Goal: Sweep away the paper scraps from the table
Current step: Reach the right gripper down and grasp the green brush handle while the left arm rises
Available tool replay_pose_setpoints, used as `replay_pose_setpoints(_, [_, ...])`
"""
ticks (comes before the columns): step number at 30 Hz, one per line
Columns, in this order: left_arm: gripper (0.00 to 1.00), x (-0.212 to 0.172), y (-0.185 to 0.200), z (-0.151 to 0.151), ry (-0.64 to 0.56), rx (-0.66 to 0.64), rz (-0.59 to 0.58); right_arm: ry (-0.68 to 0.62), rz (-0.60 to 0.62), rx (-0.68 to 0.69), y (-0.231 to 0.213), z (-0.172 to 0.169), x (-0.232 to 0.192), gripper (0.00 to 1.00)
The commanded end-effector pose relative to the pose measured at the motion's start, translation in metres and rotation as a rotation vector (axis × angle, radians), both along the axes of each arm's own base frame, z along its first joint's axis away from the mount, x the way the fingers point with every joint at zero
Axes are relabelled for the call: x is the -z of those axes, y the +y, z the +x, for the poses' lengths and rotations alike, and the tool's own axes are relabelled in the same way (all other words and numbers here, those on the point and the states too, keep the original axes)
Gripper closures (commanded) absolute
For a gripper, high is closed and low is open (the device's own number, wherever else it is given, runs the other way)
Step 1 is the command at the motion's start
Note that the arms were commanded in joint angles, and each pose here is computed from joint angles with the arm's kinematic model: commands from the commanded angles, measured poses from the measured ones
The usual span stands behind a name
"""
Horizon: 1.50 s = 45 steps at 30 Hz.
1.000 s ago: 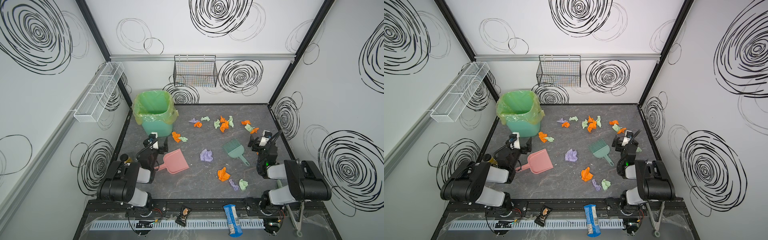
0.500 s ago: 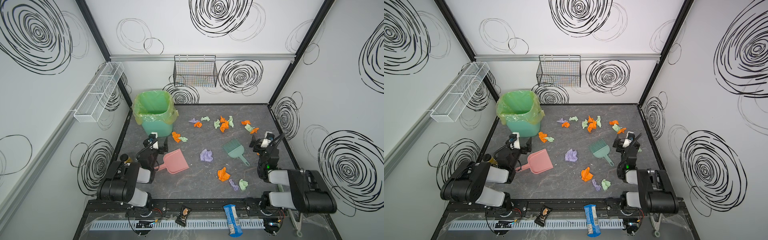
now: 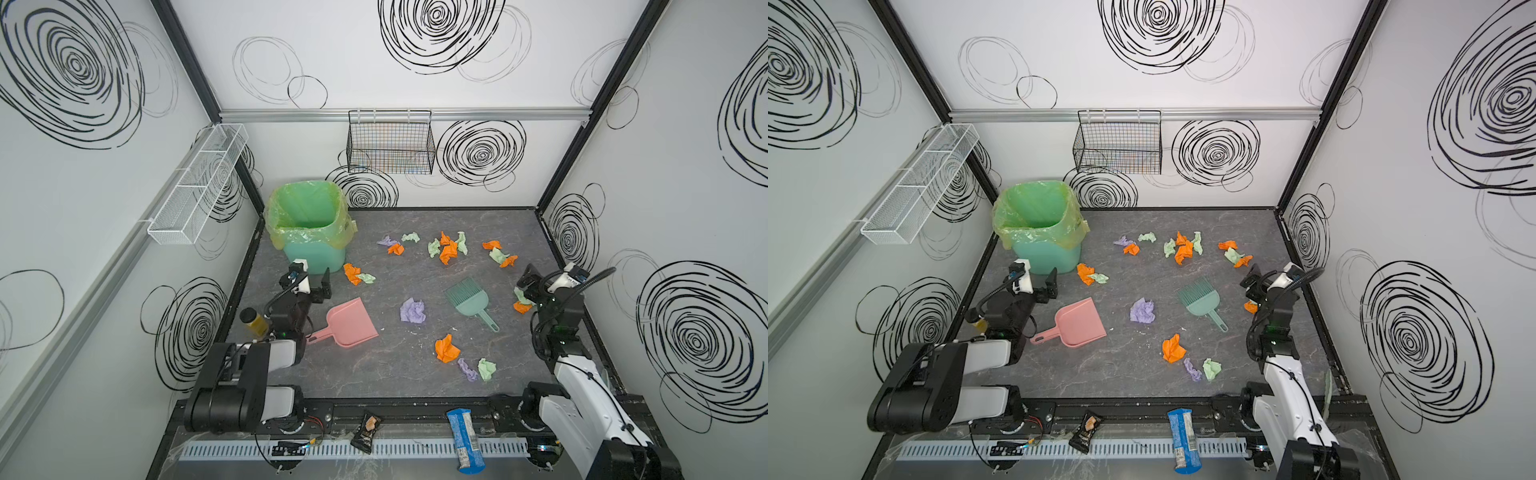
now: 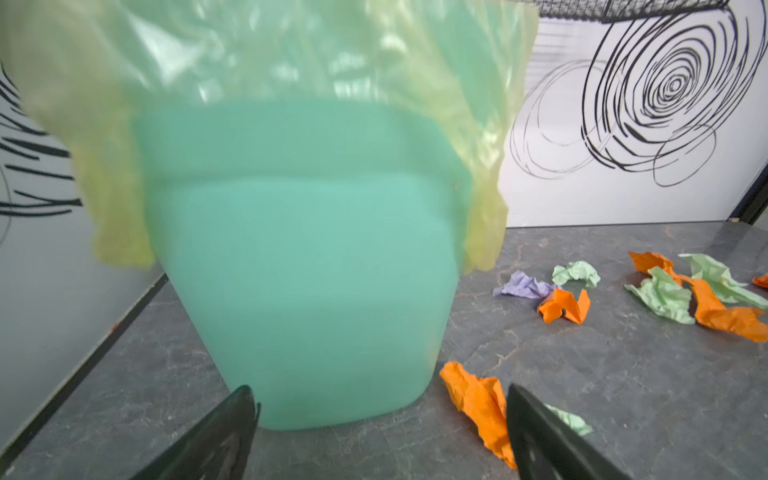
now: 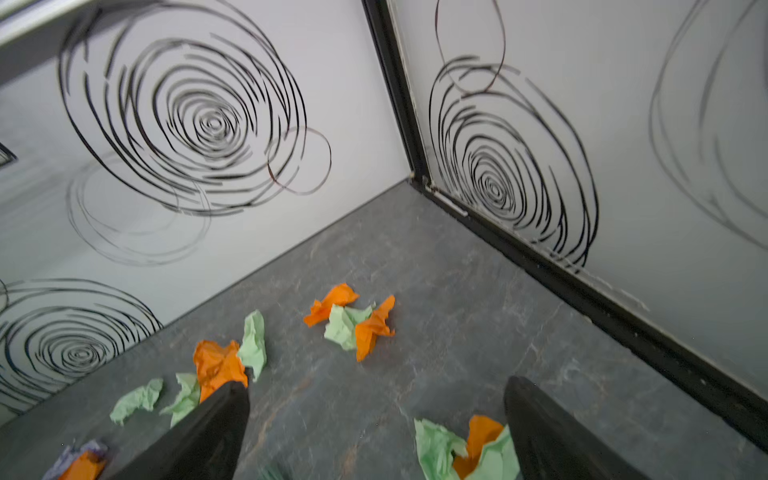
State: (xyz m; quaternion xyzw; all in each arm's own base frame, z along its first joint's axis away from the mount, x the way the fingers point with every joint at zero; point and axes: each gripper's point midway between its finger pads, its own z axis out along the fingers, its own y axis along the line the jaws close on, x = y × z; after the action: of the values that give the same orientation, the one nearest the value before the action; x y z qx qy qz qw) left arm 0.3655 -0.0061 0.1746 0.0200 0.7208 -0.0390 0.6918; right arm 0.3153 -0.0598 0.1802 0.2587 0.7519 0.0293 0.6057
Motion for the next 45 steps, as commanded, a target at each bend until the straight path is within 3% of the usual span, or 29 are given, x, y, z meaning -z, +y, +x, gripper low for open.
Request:
replay_pose_setpoints(1, [0.04,-0.026,-0.003,0.005,0.008,0.030,0.028,0.262,-0.059,-0.007,0.008,-0.010,0.031,0.00])
replay_pose_setpoints(5, [0.04,-0.049,0.001,0.004,0.044,0.031,0.039,0.432,-0.097,-0.038,0.029,-0.018,0.049,0.00])
replay_pose_setpoints(11, [0.04,-0.058,-0.019,-0.004,0.188,0.180,0.019,0.546,-0.155,-0.142,0.079,-0.031,0.067,0.00])
replay_pose_setpoints(14, [0.04,-0.057,-0.025,-0.011,0.210,0.217,0.014,0.614,-0.072,-0.229,0.103,-0.039,0.087,0.00])
replay_pose_setpoints(19, [0.04,-0.054,-0.030,-0.011,0.234,0.246,0.017,0.738,0.034,-0.263,0.114,-0.062,0.130,0.00])
replay_pose_setpoints(33, [0.04,-0.020,-0.035,0.000,0.358,0.304,-0.010,0.842,0.054,-0.286,0.120,-0.072,0.170,0.04])
replay_pose_setpoints(39, [0.04,-0.021,-0.033,-0.001,0.346,0.296,-0.002,0.882,0.039,-0.338,0.130,-0.074,0.181,0.15])
replay_pose_setpoints(45, [0.04,-0.023,-0.031,-0.003,0.340,0.288,0.006,0.913,-0.007,-0.417,0.153,-0.088,0.186,0.20])
